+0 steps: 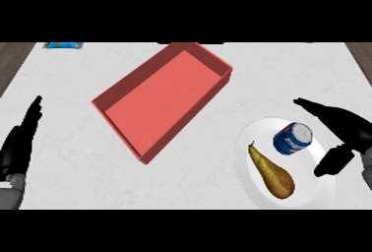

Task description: Pick the can from the plate and place it in the cardboard box

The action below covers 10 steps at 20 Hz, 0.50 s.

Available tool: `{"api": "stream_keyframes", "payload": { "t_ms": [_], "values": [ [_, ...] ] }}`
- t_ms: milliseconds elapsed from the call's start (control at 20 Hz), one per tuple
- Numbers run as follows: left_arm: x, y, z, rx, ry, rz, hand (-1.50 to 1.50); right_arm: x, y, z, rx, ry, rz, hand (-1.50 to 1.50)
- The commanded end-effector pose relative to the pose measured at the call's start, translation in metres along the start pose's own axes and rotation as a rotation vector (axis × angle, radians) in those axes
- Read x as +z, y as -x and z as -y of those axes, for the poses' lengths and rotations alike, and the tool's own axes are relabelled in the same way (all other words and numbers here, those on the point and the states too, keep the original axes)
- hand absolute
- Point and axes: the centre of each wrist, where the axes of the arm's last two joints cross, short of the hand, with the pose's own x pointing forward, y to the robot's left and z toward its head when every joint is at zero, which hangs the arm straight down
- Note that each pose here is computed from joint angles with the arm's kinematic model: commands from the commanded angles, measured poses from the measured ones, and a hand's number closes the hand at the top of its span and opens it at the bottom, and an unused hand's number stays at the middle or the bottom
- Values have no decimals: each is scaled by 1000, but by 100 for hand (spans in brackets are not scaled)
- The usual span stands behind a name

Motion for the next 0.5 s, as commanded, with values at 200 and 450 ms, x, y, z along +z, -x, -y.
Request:
{"api": "stream_keyframes", "payload": {
  "t_ms": [200, 450],
  "values": [
    [1, -1, 7, 0, 6, -1, 0, 10, -23, 1, -44, 5, 90, -150],
    [-2, -6, -3, 13, -6, -1, 0, 11, -32, 13, -11, -16, 131, -150]
  ]
}}
